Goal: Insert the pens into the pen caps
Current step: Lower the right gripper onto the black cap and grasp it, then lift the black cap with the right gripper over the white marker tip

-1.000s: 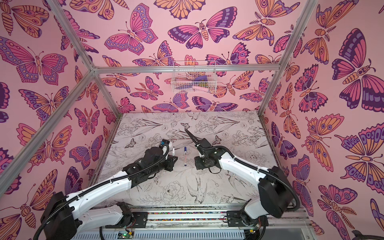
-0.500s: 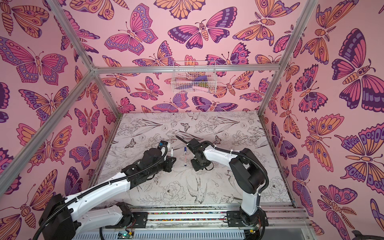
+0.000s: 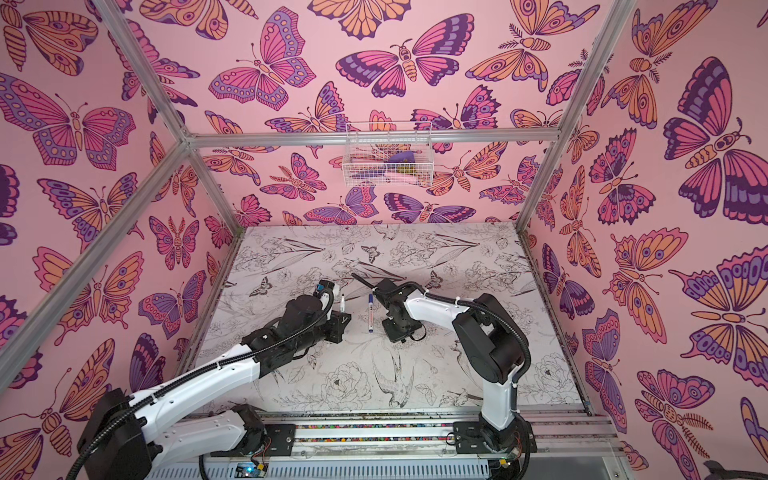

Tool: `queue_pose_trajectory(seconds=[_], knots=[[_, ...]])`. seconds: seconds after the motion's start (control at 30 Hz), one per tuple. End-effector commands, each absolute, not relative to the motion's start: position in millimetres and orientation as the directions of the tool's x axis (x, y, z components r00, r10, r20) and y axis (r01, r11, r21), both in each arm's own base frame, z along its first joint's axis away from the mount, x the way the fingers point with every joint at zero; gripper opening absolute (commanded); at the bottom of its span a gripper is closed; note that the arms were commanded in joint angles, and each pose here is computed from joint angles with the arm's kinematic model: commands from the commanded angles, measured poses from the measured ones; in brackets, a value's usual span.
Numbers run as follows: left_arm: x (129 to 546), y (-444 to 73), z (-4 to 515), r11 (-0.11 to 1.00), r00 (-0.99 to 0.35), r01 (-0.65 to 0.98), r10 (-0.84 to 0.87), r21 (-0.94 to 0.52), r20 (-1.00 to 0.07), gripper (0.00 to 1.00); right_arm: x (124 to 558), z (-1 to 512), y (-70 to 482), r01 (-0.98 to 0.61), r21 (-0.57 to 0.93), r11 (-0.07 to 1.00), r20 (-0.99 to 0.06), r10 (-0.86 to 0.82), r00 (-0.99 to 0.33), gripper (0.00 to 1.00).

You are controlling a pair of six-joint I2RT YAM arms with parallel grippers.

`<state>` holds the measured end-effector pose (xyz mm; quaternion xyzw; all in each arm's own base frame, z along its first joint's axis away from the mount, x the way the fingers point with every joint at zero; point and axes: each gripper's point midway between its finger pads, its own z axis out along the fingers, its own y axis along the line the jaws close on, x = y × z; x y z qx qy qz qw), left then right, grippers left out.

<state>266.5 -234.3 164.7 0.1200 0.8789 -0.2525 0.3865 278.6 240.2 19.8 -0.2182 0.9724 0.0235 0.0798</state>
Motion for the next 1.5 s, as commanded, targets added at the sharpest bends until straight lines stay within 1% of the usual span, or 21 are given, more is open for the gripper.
queue_pose_trajectory(seconds=[0.0,0.1,0.2,0.33,0.43,0.5,0.7,0.93,1.03,1.17,1.27,1.47], knots=[[260.5,-241.0,165.5,0.812,-0.671,0.465,0.064,-0.352,-0.739,0.00,281.6,46.3,245.6,-0.413,0.067,0.908,-0.243,-0.387,-0.890,0.03],[253.6,-250.9,167.5,0.777,-0.663,0.520,0.105,-0.355,-0.742,0.00,290.1,95.3,248.5,-0.377,0.153,0.913,-0.374,-0.300,-0.878,0.03],[245.3,-263.5,171.8,0.738,-0.643,0.570,0.128,-0.361,-0.755,0.00,290.6,153.9,247.7,-0.354,0.285,0.891,-0.510,-0.171,-0.843,0.03],[233.8,-285.2,179.1,0.681,-0.602,0.641,0.160,-0.354,-0.783,0.00,283.6,212.9,241.3,-0.338,0.467,0.817,-0.619,0.029,-0.785,0.03],[226.4,-300.2,184.0,0.639,-0.576,0.686,0.185,-0.348,-0.796,0.00,275.7,247.5,238.0,-0.376,0.548,0.748,-0.677,0.132,-0.724,0.03],[221.7,-308.2,187.8,0.617,-0.559,0.709,0.198,-0.340,-0.805,0.00,270.5,263.0,235.8,-0.391,0.578,0.716,-0.685,0.165,-0.710,0.03],[211.8,-320.8,200.7,0.556,-0.513,0.764,0.217,-0.327,-0.830,0.00,263.1,284.4,233.7,-0.426,0.592,0.685,-0.707,0.187,-0.682,0.02],[204.8,-326.1,203.9,0.530,-0.502,0.783,0.227,-0.326,-0.835,0.00,259.4,302.0,244.6,-0.486,0.624,0.611,-0.719,0.205,-0.664,0.02],[202.6,-328.0,204.0,0.522,-0.499,0.788,0.230,-0.326,-0.836,0.00,259.9,302.6,250.6,-0.501,0.629,0.594,-0.716,0.191,-0.672,0.02],[201.1,-330.9,206.0,0.514,-0.491,0.794,0.227,-0.325,-0.841,0.00,256.7,299.1,264.0,-0.534,0.645,0.546,-0.702,0.147,-0.697,0.02],[201.3,-332.1,208.6,0.512,-0.485,0.797,0.223,-0.322,-0.846,0.00,255.0,298.6,270.0,-0.537,0.669,0.514,-0.686,0.149,-0.712,0.02],[201.2,-330.8,209.2,0.515,-0.476,0.798,0.222,-0.312,-0.851,0.00,252.4,296.9,272.8,-0.538,0.678,0.501,-0.679,0.149,-0.718,0.02]])
